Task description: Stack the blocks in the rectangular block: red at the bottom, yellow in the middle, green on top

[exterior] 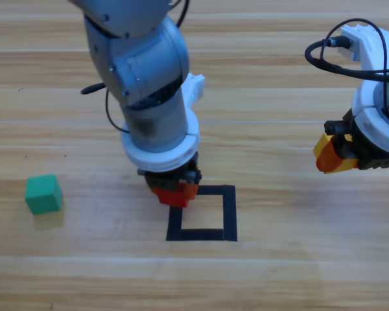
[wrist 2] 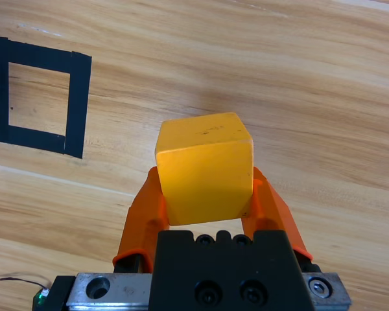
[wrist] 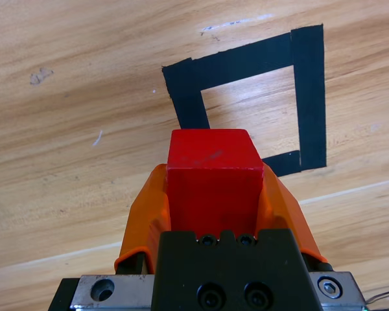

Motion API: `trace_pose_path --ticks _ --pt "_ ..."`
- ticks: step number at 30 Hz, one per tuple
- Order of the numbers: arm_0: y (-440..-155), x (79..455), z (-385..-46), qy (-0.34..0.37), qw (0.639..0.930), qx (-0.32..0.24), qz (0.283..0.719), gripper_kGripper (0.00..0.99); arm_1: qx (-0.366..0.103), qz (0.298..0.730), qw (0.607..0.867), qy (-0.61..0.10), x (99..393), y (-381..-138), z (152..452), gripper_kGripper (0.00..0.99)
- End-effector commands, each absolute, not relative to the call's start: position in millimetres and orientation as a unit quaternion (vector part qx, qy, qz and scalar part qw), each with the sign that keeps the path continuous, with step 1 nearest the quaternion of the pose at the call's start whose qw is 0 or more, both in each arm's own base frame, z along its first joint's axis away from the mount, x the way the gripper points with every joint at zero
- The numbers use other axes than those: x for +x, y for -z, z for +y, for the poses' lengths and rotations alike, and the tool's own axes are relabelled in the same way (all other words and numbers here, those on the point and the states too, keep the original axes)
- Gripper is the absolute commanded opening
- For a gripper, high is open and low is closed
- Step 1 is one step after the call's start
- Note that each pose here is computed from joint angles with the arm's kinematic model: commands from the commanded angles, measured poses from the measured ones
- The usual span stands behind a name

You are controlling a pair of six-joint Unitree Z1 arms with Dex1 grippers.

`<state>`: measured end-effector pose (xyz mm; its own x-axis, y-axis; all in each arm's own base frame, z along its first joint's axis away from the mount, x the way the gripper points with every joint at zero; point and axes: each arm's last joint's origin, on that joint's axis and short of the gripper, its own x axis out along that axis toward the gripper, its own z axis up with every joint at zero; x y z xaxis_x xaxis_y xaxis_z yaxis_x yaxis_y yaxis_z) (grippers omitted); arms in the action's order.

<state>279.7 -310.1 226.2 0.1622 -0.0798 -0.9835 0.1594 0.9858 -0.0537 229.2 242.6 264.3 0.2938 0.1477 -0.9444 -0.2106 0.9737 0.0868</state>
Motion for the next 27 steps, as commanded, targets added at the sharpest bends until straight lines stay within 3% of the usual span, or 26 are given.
trace_pose_path --ticks 1,7,14,27 --pt "-221 275 -315 0.068 0.758 0.007 0.648 0.041 -0.052 0.601 0.790 -0.113 226 -243 255 0.178" --pt "-200 276 -322 0.030 0.743 -0.015 0.668 0.049 -0.052 0.600 0.790 -0.113 227 -242 256 0.178" --pt "-200 278 -330 -0.006 0.744 -0.057 0.666 0.057 -0.053 0.601 0.790 -0.113 227 -242 255 0.178" --pt "-174 275 -357 0.000 0.750 -0.019 0.661 0.058 -0.054 0.600 0.790 -0.112 227 -242 256 0.178"
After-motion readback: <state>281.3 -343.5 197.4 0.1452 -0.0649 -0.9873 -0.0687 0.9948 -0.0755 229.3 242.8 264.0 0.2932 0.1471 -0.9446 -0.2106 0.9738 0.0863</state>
